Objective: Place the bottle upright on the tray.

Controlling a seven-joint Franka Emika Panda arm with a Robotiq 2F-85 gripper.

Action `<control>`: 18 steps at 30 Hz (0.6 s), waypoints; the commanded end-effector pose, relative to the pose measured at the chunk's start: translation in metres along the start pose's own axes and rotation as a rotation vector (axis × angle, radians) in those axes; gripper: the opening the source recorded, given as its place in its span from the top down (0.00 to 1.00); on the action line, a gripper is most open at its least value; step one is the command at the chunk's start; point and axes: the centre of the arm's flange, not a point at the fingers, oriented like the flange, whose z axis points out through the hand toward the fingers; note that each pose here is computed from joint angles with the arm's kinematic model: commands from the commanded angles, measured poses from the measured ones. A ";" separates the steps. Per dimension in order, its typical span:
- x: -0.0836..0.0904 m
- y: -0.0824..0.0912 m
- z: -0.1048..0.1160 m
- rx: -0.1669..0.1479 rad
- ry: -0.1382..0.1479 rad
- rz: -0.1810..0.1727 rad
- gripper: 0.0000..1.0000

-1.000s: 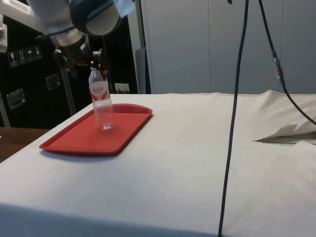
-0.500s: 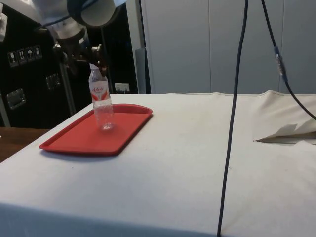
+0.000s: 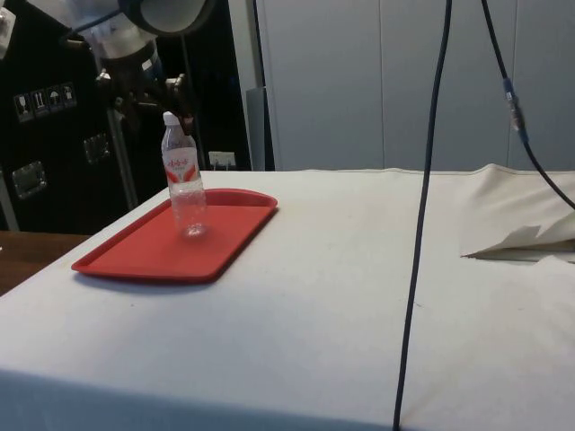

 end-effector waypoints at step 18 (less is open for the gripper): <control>0.012 -0.003 -0.011 -0.018 -0.102 0.049 0.00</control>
